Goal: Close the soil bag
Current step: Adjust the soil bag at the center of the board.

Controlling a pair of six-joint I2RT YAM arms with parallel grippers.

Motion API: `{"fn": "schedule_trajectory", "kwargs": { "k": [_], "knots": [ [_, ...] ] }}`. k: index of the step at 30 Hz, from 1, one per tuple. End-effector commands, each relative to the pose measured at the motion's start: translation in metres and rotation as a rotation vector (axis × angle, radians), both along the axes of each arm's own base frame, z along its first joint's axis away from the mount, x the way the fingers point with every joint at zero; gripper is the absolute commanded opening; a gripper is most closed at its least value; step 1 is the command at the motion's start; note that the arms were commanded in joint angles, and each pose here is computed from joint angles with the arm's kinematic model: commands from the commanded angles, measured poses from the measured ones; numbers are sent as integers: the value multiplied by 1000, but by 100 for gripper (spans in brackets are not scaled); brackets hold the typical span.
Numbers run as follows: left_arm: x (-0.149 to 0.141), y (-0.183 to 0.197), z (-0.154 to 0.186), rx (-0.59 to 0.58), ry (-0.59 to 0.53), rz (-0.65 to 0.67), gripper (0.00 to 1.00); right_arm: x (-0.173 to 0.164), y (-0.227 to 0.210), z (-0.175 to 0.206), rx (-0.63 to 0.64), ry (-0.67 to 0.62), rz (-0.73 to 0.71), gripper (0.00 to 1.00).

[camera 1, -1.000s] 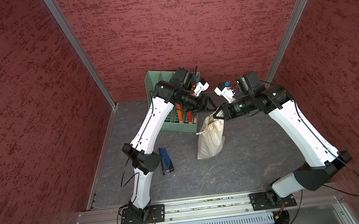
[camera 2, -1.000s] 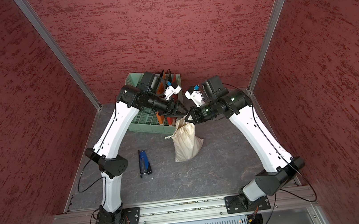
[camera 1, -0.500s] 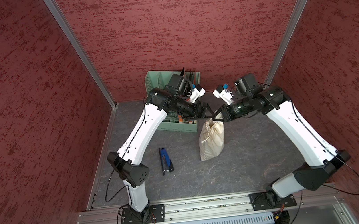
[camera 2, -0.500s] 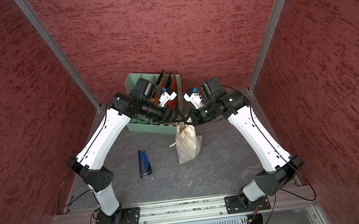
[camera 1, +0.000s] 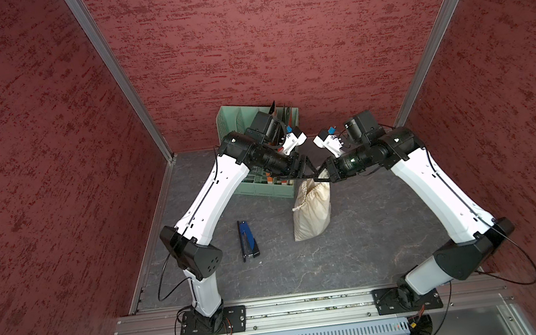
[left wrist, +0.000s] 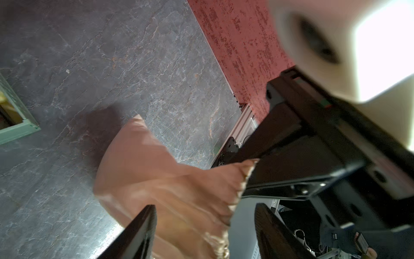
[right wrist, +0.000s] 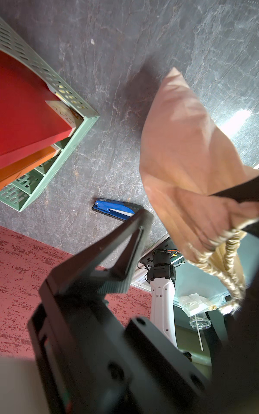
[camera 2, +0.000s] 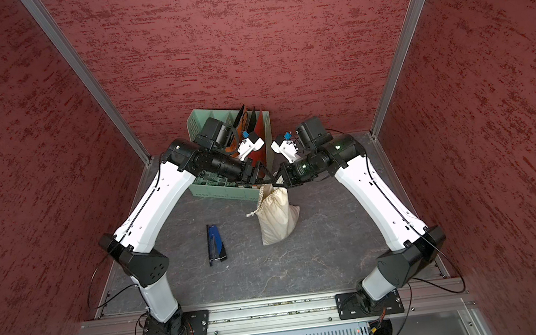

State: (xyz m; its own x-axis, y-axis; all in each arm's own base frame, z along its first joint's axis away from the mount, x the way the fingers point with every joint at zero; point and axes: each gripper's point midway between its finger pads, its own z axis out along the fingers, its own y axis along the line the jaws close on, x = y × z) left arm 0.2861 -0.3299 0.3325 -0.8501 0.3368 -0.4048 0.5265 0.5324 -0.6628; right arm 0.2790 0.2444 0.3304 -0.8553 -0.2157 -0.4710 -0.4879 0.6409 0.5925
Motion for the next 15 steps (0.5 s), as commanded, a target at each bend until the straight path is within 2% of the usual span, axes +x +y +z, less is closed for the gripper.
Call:
{"fn": "schedule_trajectory", "kwargs": {
  "k": [1,5,8,9,12,15],
  "knots": [
    [6,10,-1,-5,-12,7,69,2,10,23,65,-81,45,2],
    [15,16,-7,1,0,34,61,3,12,22,66,-70,54,2],
    [21,19,-9,-1,4,48,50,4,13,22,64,-67,65,2],
    [22,18,-9,-5,5,46,45,5,14,21,62,-64,68,2],
    [22,11,-10,-30,29,26,2,8,15,18,52,-52,73,3],
    [19,4,-9,-40,38,14,0,12,16,14,38,-29,63,12]
  ]
}}
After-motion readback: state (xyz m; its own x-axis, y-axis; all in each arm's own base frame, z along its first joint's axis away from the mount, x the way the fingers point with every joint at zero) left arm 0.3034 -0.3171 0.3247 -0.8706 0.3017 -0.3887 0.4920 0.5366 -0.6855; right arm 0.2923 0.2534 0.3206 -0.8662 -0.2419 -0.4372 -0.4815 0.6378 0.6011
